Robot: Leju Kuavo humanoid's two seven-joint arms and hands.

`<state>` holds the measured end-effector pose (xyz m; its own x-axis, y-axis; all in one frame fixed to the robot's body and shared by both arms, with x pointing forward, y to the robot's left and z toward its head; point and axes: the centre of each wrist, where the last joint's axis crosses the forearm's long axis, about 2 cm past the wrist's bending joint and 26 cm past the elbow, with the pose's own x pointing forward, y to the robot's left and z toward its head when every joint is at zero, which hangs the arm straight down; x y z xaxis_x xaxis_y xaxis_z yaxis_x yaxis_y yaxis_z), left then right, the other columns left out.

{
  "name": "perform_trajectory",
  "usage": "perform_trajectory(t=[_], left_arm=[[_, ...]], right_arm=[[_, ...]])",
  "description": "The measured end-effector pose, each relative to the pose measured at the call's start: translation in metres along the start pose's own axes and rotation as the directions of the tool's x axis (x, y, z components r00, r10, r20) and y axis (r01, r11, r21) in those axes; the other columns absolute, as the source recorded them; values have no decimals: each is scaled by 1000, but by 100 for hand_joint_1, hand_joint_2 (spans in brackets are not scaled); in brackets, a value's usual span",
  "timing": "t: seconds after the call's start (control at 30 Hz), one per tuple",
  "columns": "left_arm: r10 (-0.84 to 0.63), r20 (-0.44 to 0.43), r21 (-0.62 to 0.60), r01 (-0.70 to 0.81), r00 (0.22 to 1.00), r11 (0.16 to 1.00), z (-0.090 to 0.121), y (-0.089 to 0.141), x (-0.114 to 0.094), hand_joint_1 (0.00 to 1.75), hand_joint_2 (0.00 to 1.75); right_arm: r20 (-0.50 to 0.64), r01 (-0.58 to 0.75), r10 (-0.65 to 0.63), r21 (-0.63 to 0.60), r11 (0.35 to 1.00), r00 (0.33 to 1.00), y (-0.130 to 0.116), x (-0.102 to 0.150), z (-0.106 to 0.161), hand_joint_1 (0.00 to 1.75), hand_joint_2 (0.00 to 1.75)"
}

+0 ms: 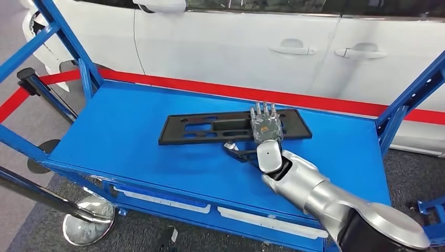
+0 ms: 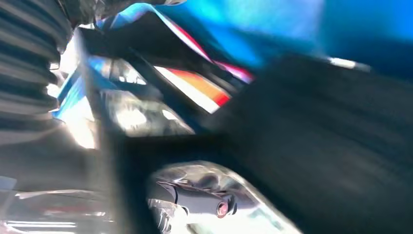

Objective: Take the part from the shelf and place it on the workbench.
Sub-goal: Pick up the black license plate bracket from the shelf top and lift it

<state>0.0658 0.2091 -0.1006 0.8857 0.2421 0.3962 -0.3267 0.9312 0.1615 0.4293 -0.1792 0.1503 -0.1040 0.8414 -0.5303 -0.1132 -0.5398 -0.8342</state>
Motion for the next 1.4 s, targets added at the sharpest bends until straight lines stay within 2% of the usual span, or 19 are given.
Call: perform_trajectory(t=[0.43,0.57,0.6,1.07,1.4], left_arm=[[-31,0,-1,31,1000,1000,0,-1,0,0,0],[-32,1,3,32,999,999,0,-1,1,0,0],[-33,2,4,33,999,999,0,-1,1,0,0],[-50,6,8,50,999,999,0,-1,1,0,0],[-53,-11,19,53,999,998,0,-1,2,0,0]], right_arm=[[10,1,-1,8,1000,1000,3,3,2,2,175],[11,1,-1,10,1000,1000,5,3,2,170,175],[12,1,-1,13,1000,1000,6,3,3,175,175],[35,-1,0,27,1000,999,6,4,3,165,175],[45,3,-3,14,1000,999,7,4,3,164,175]])
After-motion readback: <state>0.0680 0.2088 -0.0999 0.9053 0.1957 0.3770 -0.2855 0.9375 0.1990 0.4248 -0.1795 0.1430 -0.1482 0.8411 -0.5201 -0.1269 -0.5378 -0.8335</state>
